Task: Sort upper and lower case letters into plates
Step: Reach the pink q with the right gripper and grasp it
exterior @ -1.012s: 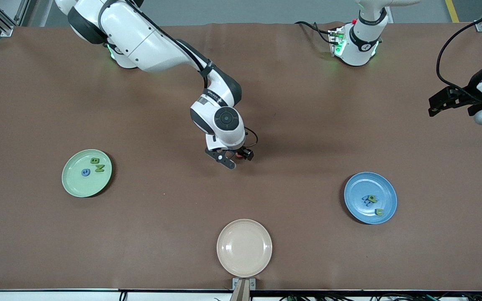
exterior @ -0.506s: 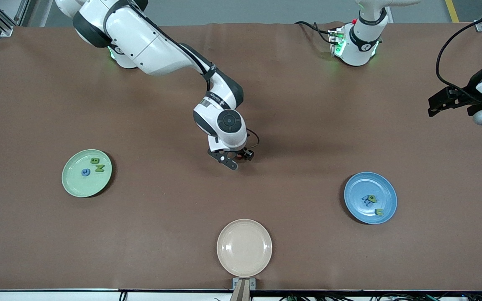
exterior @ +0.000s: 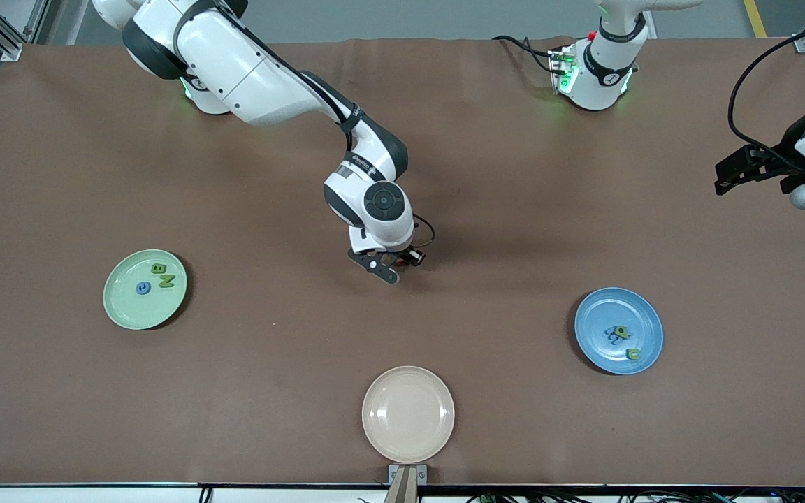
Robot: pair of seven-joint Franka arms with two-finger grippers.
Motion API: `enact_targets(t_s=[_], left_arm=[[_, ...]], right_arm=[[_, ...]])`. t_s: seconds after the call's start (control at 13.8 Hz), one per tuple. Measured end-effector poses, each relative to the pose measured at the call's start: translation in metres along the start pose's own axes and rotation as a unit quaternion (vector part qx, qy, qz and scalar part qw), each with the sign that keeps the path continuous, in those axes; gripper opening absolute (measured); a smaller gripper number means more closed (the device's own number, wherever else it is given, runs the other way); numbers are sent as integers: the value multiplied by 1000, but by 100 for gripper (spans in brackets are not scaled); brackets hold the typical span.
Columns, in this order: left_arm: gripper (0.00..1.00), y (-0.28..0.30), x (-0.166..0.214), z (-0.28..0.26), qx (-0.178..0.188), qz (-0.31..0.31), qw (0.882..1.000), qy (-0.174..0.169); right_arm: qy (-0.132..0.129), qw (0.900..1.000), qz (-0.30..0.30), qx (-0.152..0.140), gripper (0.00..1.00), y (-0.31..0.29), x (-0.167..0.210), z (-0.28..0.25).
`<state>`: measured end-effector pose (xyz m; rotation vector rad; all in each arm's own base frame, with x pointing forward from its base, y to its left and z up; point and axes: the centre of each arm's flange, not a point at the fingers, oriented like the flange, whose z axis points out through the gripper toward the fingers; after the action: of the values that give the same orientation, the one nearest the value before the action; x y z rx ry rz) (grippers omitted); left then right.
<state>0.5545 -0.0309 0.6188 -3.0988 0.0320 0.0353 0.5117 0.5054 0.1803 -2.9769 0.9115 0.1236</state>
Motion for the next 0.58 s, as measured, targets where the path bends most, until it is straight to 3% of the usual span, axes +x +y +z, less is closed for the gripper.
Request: enact_targets(t_s=[0.07,0.58], left_arm=[[100,0,0,0,0,0,1000,0],[100,0,0,0,0,0,1000,1]], right_arm=[[0,1000,0,0,42,0,0,0],[1,1000,-1,0,42,0,0,0]])
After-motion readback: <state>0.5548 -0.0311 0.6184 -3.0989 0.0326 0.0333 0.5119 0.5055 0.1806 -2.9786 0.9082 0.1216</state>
